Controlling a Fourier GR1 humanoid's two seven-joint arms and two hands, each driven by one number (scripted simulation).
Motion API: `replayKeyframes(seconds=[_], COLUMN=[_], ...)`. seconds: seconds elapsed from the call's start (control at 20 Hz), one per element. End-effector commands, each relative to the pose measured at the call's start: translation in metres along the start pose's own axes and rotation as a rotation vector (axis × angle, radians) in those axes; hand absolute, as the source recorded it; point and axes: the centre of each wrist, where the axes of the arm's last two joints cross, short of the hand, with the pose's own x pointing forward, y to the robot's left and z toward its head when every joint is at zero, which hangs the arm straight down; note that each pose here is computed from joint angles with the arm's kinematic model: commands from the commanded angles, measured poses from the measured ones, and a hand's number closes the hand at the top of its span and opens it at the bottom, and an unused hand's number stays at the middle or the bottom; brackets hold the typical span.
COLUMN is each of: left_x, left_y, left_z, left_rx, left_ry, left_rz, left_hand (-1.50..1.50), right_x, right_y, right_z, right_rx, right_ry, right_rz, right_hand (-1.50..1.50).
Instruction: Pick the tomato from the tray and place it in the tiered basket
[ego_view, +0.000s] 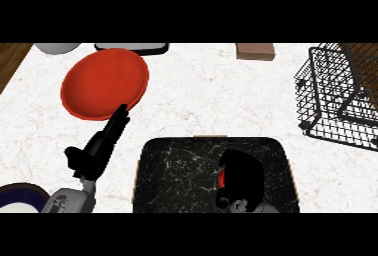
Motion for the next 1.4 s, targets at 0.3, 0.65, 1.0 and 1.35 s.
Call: replayKeyframes(seconds=[0.3,0.65,1.0,1.35], left_x=[0.019,0.0,-0.007,-0.008], left_y=[-0.017,0.013,0.017,0.013], left_z=[0.0,0.011,0.02,0.021], left_rx=[0.019,0.086,0.108,0.092], left_ry=[-0.003,0.004,0.026,0.023], left_rz=[0.002,0.002,0.006,0.011], left_hand=[0.0,0.0,0.0,0.0], right_x=[0.001,-0.194,-0.271,-0.338], right_y=[0.012,-0.083,-0.172,-0.252], right_z=[-0.002,-0.067,-0.076,-0.058], right_rx=[-0.081,-0.163,-0.342,-0.488], right_ry=[0.044,0.067,-0.074,-0.363], right_rz=[-0.016,0.141,-0.098,-0.36], right_hand=[1.5,1.5,1.5,1.5])
